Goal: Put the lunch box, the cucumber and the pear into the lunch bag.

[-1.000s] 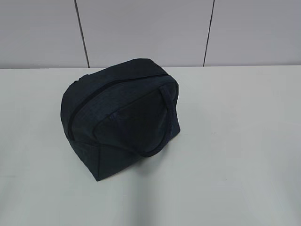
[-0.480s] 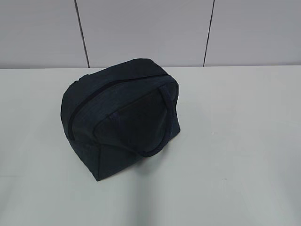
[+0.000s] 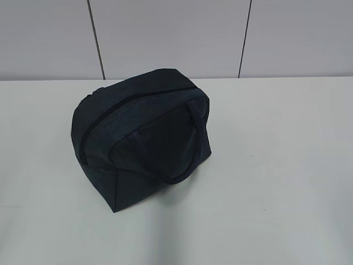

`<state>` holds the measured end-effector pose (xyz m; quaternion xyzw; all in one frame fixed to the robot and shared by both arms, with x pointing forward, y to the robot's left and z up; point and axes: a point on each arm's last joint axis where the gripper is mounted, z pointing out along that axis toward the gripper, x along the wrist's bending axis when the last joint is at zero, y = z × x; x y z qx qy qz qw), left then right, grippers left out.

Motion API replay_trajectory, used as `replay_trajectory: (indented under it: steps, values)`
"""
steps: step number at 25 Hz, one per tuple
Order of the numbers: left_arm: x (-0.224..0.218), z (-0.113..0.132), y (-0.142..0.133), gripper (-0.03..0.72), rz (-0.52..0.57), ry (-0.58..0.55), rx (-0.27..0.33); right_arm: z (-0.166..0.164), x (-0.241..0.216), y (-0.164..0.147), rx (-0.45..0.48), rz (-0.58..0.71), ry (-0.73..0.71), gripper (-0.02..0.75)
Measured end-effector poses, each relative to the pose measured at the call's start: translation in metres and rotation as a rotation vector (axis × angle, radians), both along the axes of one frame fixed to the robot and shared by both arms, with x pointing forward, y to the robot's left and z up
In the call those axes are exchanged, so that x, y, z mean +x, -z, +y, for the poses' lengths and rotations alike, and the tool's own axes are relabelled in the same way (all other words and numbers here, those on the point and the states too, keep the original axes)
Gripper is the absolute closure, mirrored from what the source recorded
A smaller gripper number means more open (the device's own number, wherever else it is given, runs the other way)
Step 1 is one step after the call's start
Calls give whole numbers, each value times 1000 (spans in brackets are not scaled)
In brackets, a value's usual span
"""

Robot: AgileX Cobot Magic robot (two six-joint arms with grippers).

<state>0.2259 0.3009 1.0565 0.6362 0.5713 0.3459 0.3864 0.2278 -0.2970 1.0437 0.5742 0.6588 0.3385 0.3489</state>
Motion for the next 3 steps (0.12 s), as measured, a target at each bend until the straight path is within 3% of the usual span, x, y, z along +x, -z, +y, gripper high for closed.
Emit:
replay_trajectory:
  steps: [3]
  values:
    - [0, 0, 0, 225, 0, 0, 0, 0, 0, 0, 0, 0, 0, 273]
